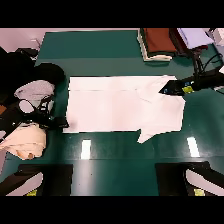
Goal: Fold the shirts.
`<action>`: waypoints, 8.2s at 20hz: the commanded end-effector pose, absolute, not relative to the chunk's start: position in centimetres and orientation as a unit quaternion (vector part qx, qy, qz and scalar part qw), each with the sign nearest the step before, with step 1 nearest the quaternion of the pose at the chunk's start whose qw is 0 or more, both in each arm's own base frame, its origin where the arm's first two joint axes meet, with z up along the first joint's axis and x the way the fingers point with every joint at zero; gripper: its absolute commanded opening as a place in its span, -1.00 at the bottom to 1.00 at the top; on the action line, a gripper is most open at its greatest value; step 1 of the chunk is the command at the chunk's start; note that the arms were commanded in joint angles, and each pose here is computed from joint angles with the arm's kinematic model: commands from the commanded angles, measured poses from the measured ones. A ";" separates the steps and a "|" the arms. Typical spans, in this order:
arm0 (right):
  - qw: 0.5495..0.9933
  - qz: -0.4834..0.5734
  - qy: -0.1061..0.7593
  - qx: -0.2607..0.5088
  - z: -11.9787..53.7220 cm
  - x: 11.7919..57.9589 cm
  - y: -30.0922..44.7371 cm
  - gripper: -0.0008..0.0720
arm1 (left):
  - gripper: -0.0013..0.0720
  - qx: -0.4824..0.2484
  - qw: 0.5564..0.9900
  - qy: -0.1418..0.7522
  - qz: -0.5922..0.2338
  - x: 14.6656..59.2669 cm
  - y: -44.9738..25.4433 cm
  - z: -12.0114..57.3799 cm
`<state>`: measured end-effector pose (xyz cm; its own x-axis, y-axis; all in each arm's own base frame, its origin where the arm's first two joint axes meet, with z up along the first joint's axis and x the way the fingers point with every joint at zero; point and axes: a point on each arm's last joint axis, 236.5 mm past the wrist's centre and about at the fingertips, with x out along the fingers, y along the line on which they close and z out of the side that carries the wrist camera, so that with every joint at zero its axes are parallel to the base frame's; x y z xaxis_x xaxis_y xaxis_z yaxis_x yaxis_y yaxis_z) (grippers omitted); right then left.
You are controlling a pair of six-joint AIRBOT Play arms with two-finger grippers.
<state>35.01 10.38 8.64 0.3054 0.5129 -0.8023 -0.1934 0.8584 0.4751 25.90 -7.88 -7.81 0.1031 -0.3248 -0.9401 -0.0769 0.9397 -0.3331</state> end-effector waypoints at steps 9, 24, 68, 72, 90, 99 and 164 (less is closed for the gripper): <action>0.746 0.055 0.633 0.199 2.8 28.1 -2.4 0.15 | -0.90 -0.143 0.757 0.623 -0.136 29.3 -11.1 -2.4; 0.650 0.069 0.674 0.343 -8.7 25.7 0.2 -0.45 | -0.90 -0.144 0.777 0.596 -0.141 31.2 -11.3 -0.5; 0.821 0.079 0.551 0.122 3.1 50.0 -2.4 -0.93 | -0.90 -0.133 0.881 0.446 -0.089 51.6 -9.5 3.9; 0.814 0.049 0.576 0.062 3.5 47.0 -4.7 -0.93 | -0.90 -0.110 0.838 0.523 -0.109 48.0 -10.0 2.4; 0.793 0.078 0.578 0.173 4.0 35.9 -0.9 0.15 | 0.51 -0.058 0.759 0.643 -0.087 32.7 -6.1 -0.1; 0.813 0.106 0.554 0.142 6.6 32.5 2.3 0.14 | 0.51 -0.150 0.682 0.707 -0.113 20.8 -9.6 -7.3; 0.770 0.053 0.634 0.051 1.3 45.2 -3.0 -0.79 | -0.89 -0.144 0.830 0.527 -0.112 47.9 -9.6 -2.0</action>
